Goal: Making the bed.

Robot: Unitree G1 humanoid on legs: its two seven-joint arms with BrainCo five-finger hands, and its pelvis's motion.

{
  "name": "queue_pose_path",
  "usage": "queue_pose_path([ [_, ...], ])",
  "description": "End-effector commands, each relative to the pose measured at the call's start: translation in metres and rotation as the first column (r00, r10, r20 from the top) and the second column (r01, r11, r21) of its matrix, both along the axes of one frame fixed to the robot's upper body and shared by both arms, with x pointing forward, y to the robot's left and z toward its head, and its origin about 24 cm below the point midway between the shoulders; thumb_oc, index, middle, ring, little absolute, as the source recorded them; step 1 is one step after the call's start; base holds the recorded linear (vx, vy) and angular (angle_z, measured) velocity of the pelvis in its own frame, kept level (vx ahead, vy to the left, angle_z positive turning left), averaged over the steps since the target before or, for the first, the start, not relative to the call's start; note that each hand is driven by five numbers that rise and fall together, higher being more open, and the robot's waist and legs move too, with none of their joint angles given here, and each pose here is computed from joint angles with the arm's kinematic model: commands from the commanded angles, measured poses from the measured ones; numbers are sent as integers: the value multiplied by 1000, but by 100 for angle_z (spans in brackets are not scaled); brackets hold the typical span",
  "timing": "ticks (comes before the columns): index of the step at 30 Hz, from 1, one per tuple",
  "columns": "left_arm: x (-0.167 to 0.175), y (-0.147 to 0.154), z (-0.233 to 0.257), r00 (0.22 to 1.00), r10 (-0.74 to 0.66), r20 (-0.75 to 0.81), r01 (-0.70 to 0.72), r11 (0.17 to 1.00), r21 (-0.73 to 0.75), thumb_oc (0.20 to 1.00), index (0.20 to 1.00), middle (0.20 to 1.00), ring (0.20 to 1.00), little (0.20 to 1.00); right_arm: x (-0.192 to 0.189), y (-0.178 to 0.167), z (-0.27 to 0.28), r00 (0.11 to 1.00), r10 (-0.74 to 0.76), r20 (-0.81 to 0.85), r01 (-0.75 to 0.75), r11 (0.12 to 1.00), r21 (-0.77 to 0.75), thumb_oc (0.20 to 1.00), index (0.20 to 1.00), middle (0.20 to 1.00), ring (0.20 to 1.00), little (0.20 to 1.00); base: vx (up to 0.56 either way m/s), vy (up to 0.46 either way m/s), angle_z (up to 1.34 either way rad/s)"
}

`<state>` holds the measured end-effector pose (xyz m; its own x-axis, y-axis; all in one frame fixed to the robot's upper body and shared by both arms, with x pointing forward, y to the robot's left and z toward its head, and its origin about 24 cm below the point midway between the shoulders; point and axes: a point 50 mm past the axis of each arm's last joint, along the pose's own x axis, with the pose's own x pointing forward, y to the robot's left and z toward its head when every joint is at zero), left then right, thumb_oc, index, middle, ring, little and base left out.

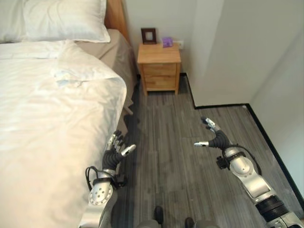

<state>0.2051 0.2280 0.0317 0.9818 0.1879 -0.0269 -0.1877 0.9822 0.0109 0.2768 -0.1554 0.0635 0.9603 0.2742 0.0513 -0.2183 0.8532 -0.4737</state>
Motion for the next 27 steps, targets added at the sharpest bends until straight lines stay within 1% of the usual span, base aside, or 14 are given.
queue_pose_path([
  [1,-2,13,16,996,22,82,-25,999,29,1000,1000,1000,1000,1000,1,12,32,986,30,165,-48,994,102,1000,1000,1000,1000,1000,144,-2,20],
  [4,-3,14,15,997,15,74,-17,999,27,1000,1000,1000,1000,1000,-1,10,34,985,25,170,-48,990,131,1000,1000,1000,1000,1000,47,-31,26],
  [8,-9,13,12,998,8,69,-8,1000,-3,1000,1000,1000,1000,1000,-3,5,23,993,22,114,-35,993,111,1000,1000,1000,1000,1000,31,-82,32],
  [9,32,28,16,999,29,46,-42,946,322,1000,1000,1000,1000,1000,-49,-154,-18,834,-549,-50,537,830,-149,1000,1000,1000,1000,1000,62,12,17],
  [10,34,26,8,1000,23,0,-22,941,339,1000,1000,1000,1000,1000,-49,-165,-3,819,-574,16,567,803,-186,1000,1000,1000,1000,1000,10,57,31],
  [11,35,26,8,1000,25,2,-24,940,339,1000,1000,1000,1000,1000,-48,-164,-3,819,-574,18,567,803,-186,1000,1000,1000,1000,1000,16,121,96],
  [12,29,41,-2,995,72,-69,-43,934,356,1000,1000,1000,1000,1000,-60,-171,0,820,-572,-20,567,817,-107,1000,1000,1000,1000,1000,-22,118,107],
  [13,25,38,1,996,51,-75,-21,934,356,1000,1000,1000,1000,1000,-58,-165,4,841,-541,-22,534,835,-133,1000,1000,1000,1000,1000,-19,156,72],
  [14,18,39,5,996,48,-72,-17,925,381,1000,1000,1000,1000,1000,-57,-160,11,858,-513,4,508,849,-145,1000,1000,1000,1000,1000,-14,120,-26],
  [15,16,37,8,998,32,-58,-7,918,397,1000,1000,1000,1000,1000,-59,-155,8,871,-491,-9,485,862,-144,1000,1000,1000,1000,1000,29,100,-72],
  [18,25,40,23,999,33,1,-29,875,483,1000,1000,1000,1000,1000,-51,-157,16,862,-506,43,506,848,-160,1000,1000,1000,1000,1000,41,77,-47],
  [23,44,34,47,991,25,129,-82,884,460,1000,1000,1000,1000,1000,-40,-151,28,859,-498,118,510,849,-136,1000,1000,1000,1000,1000,55,65,2],
  [26,54,27,59,980,25,200,-108,904,414,1000,1000,1000,1000,1000,-32,-140,30,868,-474,149,490,865,-105,1000,1000,1000,1000,1000,122,28,7],
  [27,57,24,63,974,27,223,-115,911,395,1000,1000,1000,1000,1000,-28,-133,33,880,-449,157,464,883,-75,1000,1000,1000,1000,1000,125,-7,13],
])
